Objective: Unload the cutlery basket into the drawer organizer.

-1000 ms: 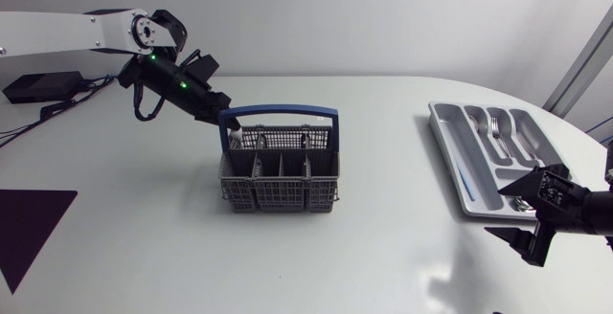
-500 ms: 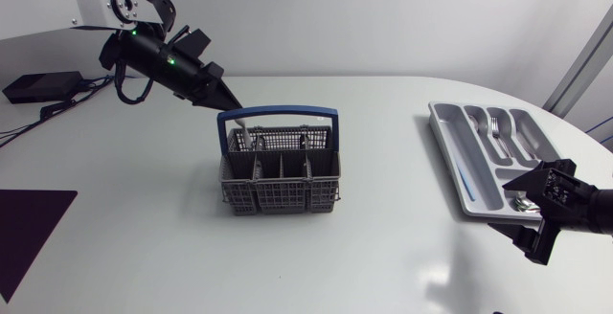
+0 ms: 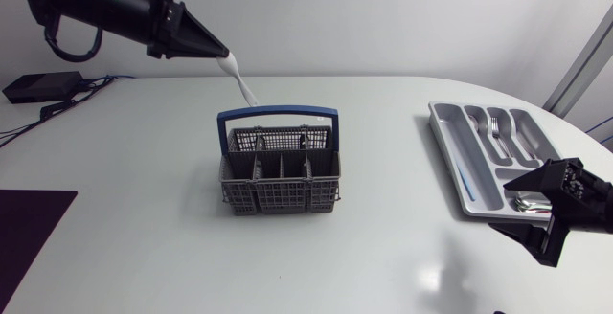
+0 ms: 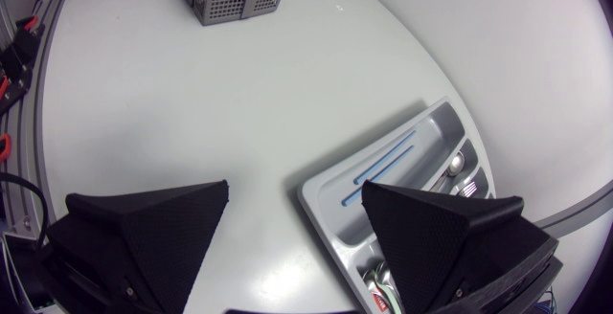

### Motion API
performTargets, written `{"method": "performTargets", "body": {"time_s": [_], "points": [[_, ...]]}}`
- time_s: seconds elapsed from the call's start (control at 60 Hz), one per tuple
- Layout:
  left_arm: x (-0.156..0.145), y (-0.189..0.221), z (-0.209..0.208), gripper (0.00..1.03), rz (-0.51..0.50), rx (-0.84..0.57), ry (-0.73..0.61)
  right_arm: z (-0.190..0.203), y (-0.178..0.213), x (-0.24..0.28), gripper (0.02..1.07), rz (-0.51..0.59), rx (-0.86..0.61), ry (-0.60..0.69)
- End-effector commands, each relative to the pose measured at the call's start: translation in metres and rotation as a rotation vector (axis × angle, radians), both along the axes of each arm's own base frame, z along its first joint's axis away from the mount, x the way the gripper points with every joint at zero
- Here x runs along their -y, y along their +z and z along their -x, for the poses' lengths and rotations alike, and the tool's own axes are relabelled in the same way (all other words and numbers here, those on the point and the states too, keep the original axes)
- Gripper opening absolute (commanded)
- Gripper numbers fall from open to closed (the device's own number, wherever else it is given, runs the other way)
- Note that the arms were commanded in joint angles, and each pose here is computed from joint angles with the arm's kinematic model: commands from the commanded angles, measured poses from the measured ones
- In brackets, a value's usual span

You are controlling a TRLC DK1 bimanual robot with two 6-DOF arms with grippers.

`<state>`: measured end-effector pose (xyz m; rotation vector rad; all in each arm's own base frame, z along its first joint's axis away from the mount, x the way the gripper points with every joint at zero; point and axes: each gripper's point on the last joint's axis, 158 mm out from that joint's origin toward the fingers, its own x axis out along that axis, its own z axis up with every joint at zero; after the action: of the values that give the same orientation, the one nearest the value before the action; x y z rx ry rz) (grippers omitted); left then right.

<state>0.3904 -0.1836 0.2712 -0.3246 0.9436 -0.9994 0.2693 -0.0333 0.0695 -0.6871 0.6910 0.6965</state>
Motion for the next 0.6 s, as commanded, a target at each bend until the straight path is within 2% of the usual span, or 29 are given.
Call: {"method": "performTargets", "body": {"time_s": [0.0,0.167,0.367,0.583], "points": [[0.009,0.033,0.017,0.03,0.038,0.046,-0.022,-0.004,0.02,-0.001,1.02,-0.039,0.017,-0.021],[0.034,0.039,0.046,0.03,0.038,0.095,-0.123,-0.003,0.053,-0.02,1.02,-0.126,0.039,-0.029],[0.079,0.034,0.083,0.03,0.036,0.131,-0.29,0.003,0.085,-0.058,1.02,-0.201,0.078,-0.022],[0.124,0.013,0.114,0.03,0.04,0.126,-0.439,0.013,0.105,-0.118,1.02,-0.279,0.07,0.099]]}}
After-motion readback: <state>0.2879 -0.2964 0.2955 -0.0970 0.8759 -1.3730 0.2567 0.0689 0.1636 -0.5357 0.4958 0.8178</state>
